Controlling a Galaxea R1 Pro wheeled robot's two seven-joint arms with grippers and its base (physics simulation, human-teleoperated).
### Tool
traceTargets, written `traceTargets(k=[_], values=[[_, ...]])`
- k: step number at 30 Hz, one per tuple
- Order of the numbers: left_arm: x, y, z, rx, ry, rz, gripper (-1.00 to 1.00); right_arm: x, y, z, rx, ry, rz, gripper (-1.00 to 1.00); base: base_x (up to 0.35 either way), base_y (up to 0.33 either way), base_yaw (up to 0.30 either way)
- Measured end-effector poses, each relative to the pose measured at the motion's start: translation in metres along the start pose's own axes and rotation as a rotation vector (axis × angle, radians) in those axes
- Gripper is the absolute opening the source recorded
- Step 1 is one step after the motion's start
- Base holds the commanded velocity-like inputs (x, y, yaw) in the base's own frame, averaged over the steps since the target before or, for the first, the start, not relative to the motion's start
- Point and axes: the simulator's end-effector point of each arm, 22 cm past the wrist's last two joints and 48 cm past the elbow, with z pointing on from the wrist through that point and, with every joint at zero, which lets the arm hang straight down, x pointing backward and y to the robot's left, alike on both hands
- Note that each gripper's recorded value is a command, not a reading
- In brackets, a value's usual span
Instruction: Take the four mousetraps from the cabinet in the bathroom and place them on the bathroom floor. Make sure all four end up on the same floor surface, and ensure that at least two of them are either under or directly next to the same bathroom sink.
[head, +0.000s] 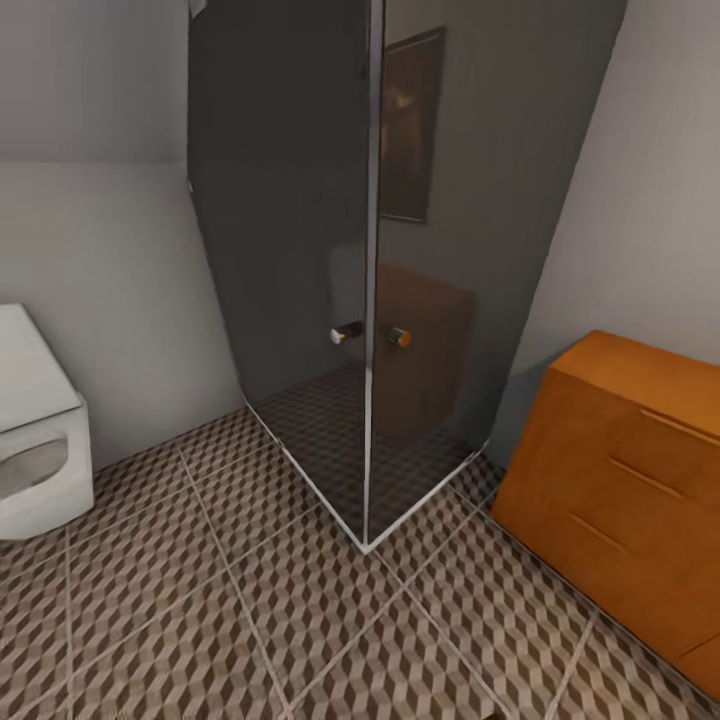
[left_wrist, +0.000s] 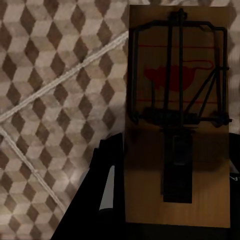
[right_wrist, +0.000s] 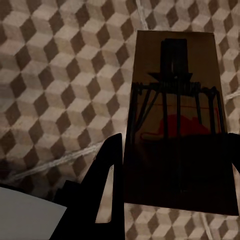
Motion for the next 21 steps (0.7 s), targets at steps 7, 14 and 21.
traceTargets(k=[7,14,21], values=[[0.0,0.0,0.0,0.0,0.0,-0.001,-1.0,0.0001,0.0,0.0,0.0,0.0,0.0,-1.0,0.0,0.0,0.286],[-0.0003,0.0,0.0,0.0,0.0,-0.001,-1.0,0.0002,0.0002,0.0,-0.001,0.0,0.0,-1.0,0.0,0.0,0.286],[-0.0003,0.0,0.0,0.0,0.0,-0.001,-1.0,-0.0001,-0.0004,0.0001,0.001,0.0,0.001,-1.0,0.0,0.0,0.286]])
